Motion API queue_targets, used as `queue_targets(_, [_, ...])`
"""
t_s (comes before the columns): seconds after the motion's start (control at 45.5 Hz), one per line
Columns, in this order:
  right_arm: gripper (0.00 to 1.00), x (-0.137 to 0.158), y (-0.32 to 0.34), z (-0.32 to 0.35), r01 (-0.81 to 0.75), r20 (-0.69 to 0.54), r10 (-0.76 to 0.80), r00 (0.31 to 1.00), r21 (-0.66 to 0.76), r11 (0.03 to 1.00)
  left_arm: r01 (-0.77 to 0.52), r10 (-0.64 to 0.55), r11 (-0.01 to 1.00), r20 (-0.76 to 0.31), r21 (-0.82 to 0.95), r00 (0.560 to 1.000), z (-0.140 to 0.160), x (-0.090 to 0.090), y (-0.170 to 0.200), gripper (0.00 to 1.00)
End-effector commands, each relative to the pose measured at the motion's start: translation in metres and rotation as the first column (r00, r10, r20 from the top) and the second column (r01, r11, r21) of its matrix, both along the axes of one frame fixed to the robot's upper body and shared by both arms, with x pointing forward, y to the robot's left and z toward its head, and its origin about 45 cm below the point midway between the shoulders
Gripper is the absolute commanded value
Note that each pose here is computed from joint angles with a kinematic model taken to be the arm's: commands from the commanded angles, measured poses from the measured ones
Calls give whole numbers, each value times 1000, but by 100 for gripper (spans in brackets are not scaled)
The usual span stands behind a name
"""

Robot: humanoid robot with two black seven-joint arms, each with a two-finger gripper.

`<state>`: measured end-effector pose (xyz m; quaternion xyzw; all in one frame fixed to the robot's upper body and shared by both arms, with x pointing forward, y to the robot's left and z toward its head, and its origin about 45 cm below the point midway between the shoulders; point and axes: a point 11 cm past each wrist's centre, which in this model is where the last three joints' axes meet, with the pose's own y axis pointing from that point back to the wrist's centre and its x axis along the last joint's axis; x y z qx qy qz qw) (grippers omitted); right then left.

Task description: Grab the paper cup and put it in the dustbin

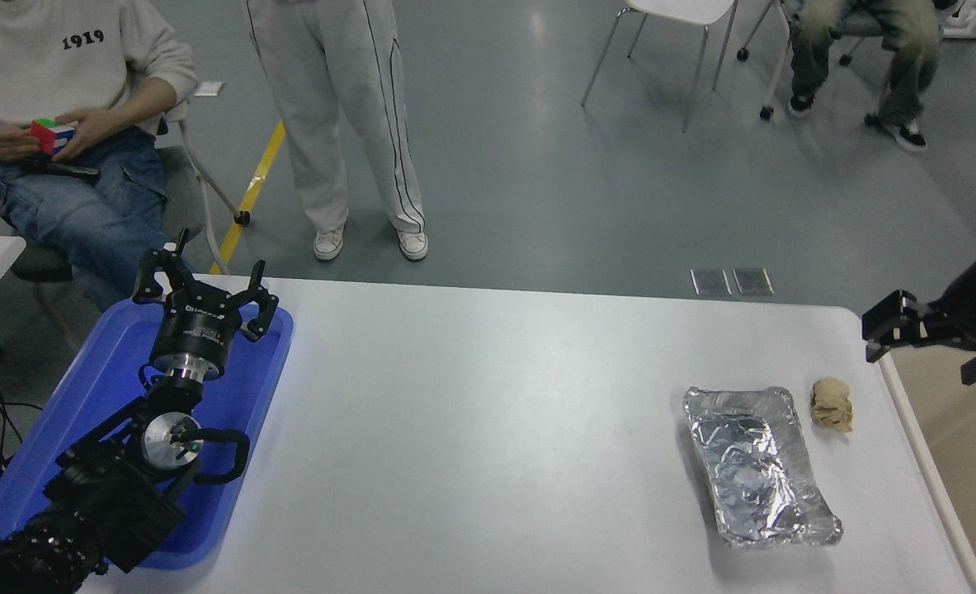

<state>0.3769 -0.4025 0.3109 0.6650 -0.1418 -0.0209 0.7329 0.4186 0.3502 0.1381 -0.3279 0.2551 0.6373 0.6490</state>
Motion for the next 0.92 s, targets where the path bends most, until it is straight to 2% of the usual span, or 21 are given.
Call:
queue_targets(0.0, [100,16,51,61,-118,58,118,991,-17,993,0,0,1000,0,0,1000,0,0,0,100])
queue_targets(0.176, [100,24,79,79,-198,103,197,975,-3,980,-3,3,1000,-3,2,1000,-1,-1,1,100])
queue_targets(0.374, [100,30,114,75,-311,59,317,947,-87,946,-3,3,1000,-2,1,1000,-1,-1,1,100])
queue_targets(0.901, [100,33,138,81,-364,73,371,926,-87,927,-3,3,1000,-3,2,1000,-1,-1,1,100])
